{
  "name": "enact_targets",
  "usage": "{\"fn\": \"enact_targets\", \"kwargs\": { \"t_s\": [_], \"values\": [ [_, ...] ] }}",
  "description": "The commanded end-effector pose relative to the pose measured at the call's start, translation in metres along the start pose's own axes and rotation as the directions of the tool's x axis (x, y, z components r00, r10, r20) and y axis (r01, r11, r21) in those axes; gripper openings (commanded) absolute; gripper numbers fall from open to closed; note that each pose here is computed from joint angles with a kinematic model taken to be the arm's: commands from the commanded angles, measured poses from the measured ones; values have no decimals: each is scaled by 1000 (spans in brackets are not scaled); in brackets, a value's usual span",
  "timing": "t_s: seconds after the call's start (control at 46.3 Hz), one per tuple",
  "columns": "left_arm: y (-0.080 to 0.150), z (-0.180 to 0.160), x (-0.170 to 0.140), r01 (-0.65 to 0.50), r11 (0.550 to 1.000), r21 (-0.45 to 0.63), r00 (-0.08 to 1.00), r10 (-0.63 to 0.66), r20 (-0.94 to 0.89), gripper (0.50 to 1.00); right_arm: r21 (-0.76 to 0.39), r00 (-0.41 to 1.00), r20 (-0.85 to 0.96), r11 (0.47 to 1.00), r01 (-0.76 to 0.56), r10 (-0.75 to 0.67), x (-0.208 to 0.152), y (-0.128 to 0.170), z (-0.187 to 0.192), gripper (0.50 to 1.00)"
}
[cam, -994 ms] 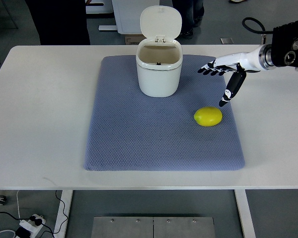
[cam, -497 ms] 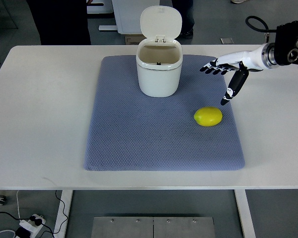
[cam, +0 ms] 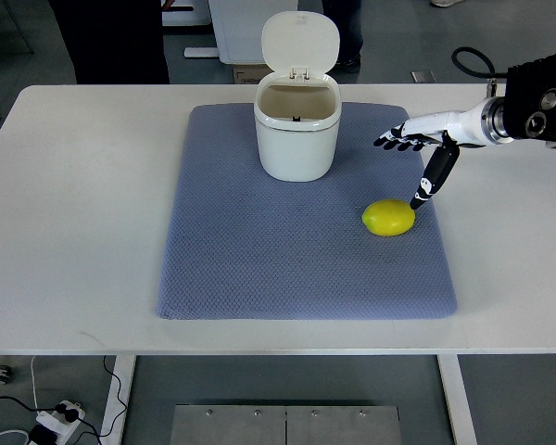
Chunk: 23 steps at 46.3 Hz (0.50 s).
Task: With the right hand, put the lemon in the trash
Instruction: 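Move the right hand toward the yellow lemon, thumb lowered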
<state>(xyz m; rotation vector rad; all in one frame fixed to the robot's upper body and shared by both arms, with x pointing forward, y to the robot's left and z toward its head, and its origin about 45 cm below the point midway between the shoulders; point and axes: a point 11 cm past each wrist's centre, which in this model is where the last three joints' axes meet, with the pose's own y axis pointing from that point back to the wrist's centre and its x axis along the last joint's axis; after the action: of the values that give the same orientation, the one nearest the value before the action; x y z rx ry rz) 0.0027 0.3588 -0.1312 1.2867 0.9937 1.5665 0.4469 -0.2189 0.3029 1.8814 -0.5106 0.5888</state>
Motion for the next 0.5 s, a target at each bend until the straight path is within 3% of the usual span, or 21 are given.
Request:
{"fn": "enact_targets", "kwargs": {
  "t_s": [0.0,0.475],
  "values": [
    [0,0,0,0,1000,0,1000,0,0,1000,-10,1000,1,1000,-12,12,-3,-2,4,985],
    [0,0,0,0,1000,0,1000,0,0,1000,-49,997,-71,999,-6,2,-30,-17,1,985]
  ]
}}
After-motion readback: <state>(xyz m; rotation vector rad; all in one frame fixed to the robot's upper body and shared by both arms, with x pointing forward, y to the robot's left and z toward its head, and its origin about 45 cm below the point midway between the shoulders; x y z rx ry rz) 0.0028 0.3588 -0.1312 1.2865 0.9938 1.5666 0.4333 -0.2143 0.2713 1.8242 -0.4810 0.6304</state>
